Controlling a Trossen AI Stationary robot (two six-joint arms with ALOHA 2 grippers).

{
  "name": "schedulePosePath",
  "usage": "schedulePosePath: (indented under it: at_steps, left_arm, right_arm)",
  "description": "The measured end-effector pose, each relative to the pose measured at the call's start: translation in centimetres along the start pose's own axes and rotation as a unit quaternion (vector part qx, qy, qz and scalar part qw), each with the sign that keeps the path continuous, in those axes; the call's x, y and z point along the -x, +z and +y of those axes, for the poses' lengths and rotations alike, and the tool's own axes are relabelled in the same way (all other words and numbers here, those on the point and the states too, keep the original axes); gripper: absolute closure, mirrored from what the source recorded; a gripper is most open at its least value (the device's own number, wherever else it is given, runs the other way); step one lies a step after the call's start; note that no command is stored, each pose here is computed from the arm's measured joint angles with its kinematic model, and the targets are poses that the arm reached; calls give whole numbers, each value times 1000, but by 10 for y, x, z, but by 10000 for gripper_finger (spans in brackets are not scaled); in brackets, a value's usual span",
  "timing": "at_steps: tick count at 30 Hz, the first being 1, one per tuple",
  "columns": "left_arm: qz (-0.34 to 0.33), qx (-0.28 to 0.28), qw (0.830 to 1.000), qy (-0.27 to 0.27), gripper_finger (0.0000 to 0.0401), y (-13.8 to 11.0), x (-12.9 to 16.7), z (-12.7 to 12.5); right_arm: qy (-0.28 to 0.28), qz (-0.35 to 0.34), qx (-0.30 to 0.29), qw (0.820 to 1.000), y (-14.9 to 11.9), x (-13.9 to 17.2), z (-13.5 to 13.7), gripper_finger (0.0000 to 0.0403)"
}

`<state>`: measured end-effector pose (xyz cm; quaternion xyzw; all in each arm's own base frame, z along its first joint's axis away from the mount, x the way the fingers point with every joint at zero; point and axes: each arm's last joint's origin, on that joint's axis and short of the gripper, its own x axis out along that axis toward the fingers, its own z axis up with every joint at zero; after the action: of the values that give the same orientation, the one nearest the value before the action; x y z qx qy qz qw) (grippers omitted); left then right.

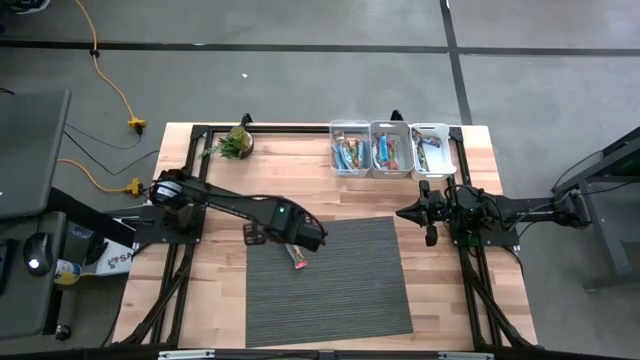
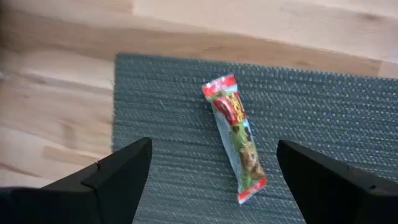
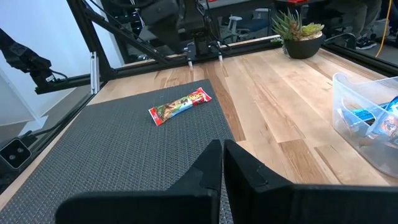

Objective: Pick and place Granola Bars by type
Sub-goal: Put the red granola bar into the gray bin

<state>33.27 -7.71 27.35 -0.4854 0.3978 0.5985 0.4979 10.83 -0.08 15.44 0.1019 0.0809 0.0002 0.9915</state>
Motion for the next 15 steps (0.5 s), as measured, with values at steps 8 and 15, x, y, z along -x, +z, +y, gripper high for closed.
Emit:
schedulePosePath:
  at_steps: [8,15]
  left_arm:
    - [68,23,997,-36,59,-13,-27,-10]
    - [112,59,992,-4,59,-17,-59,-5]
  right_arm:
    - [0,0,0,1000,0,0,0,402]
    - [0,0,0,1000,0,0,0,402]
